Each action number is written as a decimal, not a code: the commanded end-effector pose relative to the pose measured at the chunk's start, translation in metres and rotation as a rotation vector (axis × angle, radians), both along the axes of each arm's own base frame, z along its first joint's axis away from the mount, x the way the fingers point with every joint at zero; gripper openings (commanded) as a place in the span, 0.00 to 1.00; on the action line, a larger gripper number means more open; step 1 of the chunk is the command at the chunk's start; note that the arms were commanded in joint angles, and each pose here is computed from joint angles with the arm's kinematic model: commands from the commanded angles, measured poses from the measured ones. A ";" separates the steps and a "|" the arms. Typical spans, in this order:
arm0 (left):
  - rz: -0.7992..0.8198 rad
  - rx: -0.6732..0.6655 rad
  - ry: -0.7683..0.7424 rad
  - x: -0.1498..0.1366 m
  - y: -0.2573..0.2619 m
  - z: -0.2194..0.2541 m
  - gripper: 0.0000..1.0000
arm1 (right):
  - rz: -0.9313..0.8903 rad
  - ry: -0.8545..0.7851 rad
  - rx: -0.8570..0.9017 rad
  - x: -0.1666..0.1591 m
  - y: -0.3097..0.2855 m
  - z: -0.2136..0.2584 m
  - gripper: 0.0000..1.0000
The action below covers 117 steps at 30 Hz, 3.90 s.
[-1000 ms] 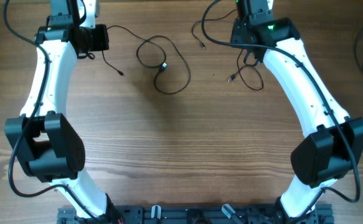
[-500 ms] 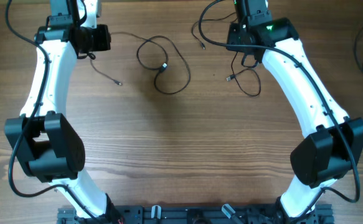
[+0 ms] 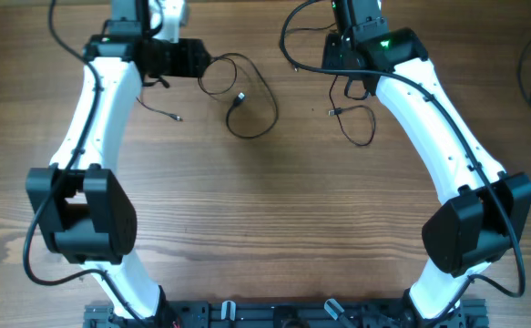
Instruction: Untangle cables
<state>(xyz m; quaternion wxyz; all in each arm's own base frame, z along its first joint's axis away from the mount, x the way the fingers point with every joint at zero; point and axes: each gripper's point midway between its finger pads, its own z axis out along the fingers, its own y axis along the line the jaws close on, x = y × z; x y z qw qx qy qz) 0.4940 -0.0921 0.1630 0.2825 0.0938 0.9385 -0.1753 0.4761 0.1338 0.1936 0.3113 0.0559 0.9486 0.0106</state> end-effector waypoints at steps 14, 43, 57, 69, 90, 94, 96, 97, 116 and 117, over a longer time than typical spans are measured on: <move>-0.052 0.015 -0.014 -0.011 -0.024 0.011 0.70 | -0.066 -0.276 -0.058 0.011 -0.024 0.116 0.04; -0.037 0.041 -0.013 -0.015 -0.020 0.016 0.70 | -0.600 -0.369 -0.309 -0.081 -0.230 0.254 0.04; -0.030 0.053 -0.022 -0.013 -0.018 0.016 0.70 | -0.934 -0.376 -0.254 -0.139 -0.383 0.257 0.04; -0.079 0.049 -0.048 -0.015 -0.043 0.020 0.71 | -1.050 -0.308 -0.136 -0.164 -0.455 0.220 0.04; -0.084 0.047 -0.042 -0.017 -0.046 0.019 0.71 | -1.095 -0.007 -0.014 -0.111 -0.500 0.074 0.05; -0.084 0.049 -0.034 -0.018 -0.046 0.018 0.71 | -1.136 0.069 -0.011 -0.113 -0.505 0.045 0.05; -0.084 0.049 -0.035 -0.018 -0.046 0.018 0.71 | -1.149 0.103 0.002 -0.111 -0.507 0.027 0.05; -0.084 0.049 -0.035 -0.018 -0.046 0.018 0.71 | -1.153 0.115 0.006 -0.110 -0.508 0.021 0.05; -0.084 0.051 -0.020 -0.022 -0.045 0.017 0.70 | -1.322 0.223 -0.033 -0.148 -0.544 -0.022 0.05; -0.084 0.051 -0.020 -0.022 -0.045 0.018 0.70 | -1.328 0.224 -0.024 -0.151 -0.547 -0.024 0.04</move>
